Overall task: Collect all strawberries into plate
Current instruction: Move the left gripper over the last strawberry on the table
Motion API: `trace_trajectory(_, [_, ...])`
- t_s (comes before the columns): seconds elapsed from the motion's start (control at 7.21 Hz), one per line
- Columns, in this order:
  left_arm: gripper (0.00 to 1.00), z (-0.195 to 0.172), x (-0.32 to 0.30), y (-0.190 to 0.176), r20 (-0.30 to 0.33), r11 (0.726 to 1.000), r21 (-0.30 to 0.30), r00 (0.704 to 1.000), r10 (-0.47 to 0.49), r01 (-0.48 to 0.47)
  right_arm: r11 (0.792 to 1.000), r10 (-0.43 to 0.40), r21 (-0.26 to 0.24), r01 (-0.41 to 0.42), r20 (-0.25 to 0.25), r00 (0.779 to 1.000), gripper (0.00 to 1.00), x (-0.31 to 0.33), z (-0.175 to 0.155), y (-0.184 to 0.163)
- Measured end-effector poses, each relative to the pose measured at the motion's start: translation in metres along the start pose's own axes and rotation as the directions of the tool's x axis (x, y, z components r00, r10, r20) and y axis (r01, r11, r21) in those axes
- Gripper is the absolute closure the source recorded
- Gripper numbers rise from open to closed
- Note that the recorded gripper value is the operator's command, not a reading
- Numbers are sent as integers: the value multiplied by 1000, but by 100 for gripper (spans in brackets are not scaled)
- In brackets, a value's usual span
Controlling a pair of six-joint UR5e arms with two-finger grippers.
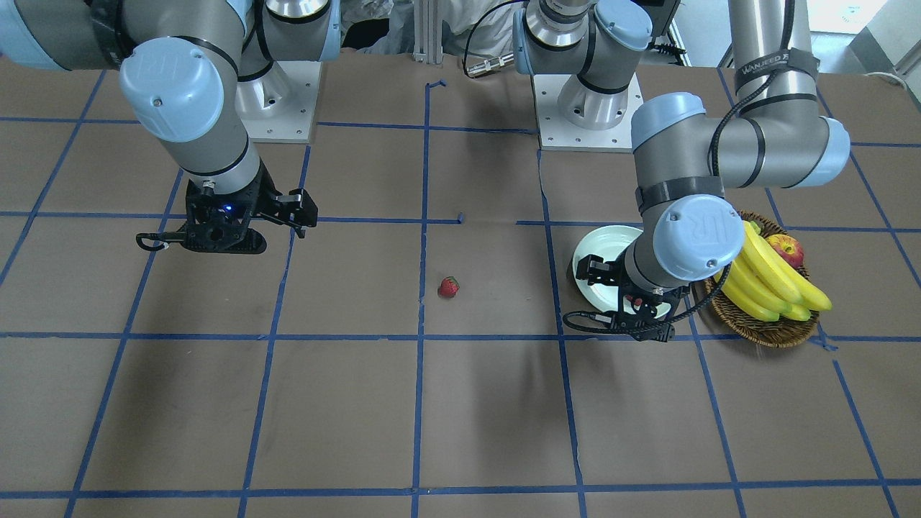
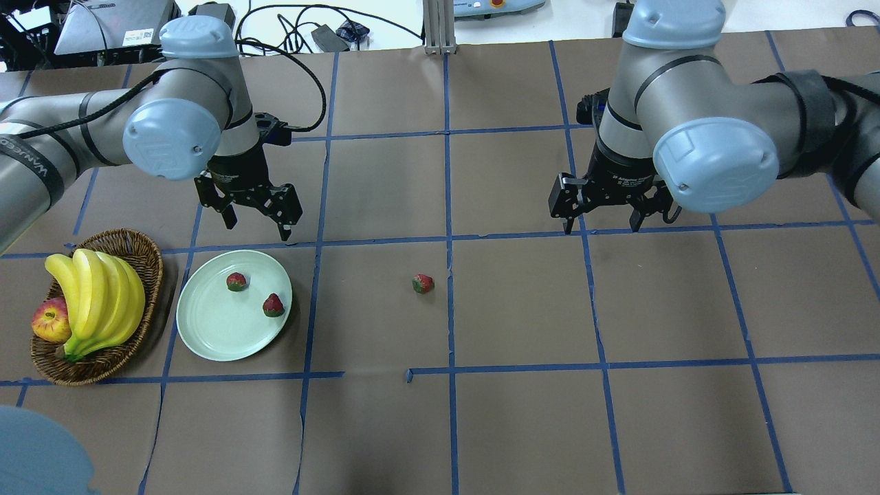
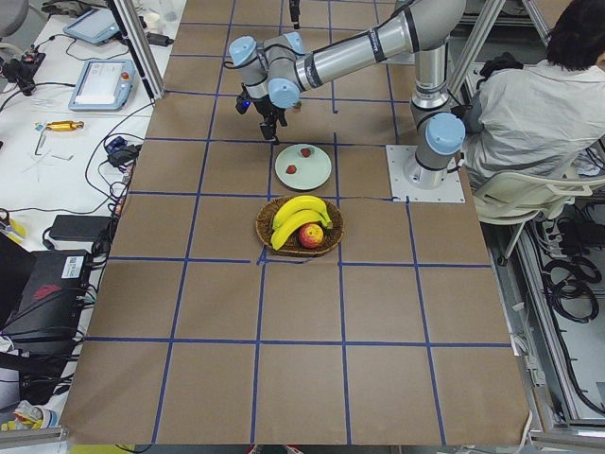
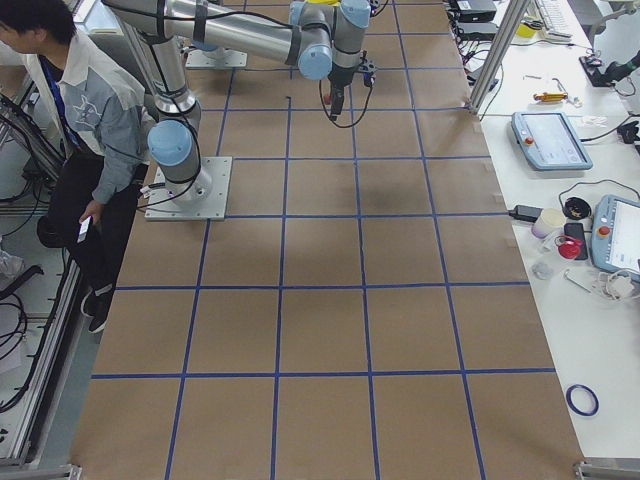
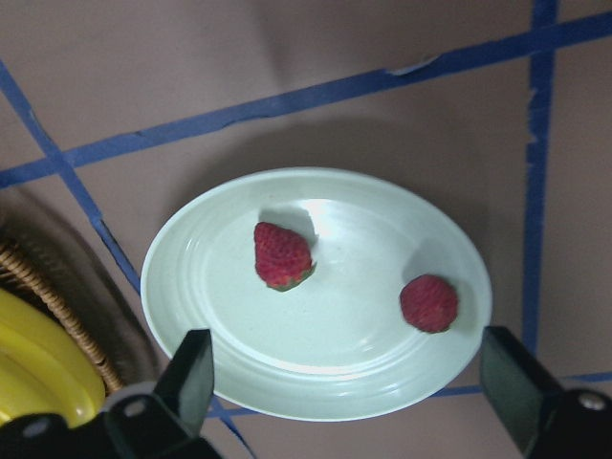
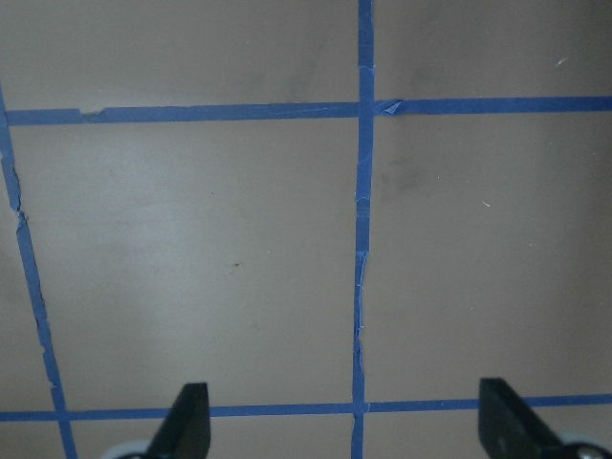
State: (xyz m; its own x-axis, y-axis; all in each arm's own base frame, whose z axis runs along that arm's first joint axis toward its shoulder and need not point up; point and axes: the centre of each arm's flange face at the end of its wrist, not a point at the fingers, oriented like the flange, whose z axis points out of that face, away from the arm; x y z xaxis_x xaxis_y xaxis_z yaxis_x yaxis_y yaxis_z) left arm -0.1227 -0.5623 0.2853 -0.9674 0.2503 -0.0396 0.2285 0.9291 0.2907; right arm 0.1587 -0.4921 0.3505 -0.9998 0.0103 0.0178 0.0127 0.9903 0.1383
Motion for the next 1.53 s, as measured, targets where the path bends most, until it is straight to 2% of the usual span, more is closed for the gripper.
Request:
trace_trajectory(0.28, [0, -2, 76, -5, 11, 997, 48, 998, 67, -67, 1000, -13, 5, 13, -4, 1000, 0, 2, -2, -1])
trace_trajectory(0.69, [0, 19, 135, -17, -137, 969, 143, 966, 220, -200, 999, -39, 8, 39, -7, 999, 0, 4, -2, -2])
trace_trajectory(0.97, [2, 42, 147, -30, -168, 928, 210, 923, 345, -309, 999, -42, 5, 42, -9, 999, 0, 5, -1, -2])
trace_trajectory(1.25, [9, 61, 152, -34, -179, 892, 221, 882, 436, -395, 999, -43, 2, 43, -14, 999, 0, 5, -1, -2])
trace_trajectory(1.53, [9, 75, 162, -30, -191, 888, 195, 871, 452, -417, 999, -42, -1, 42, -16, 999, 0, 6, 1, -1])
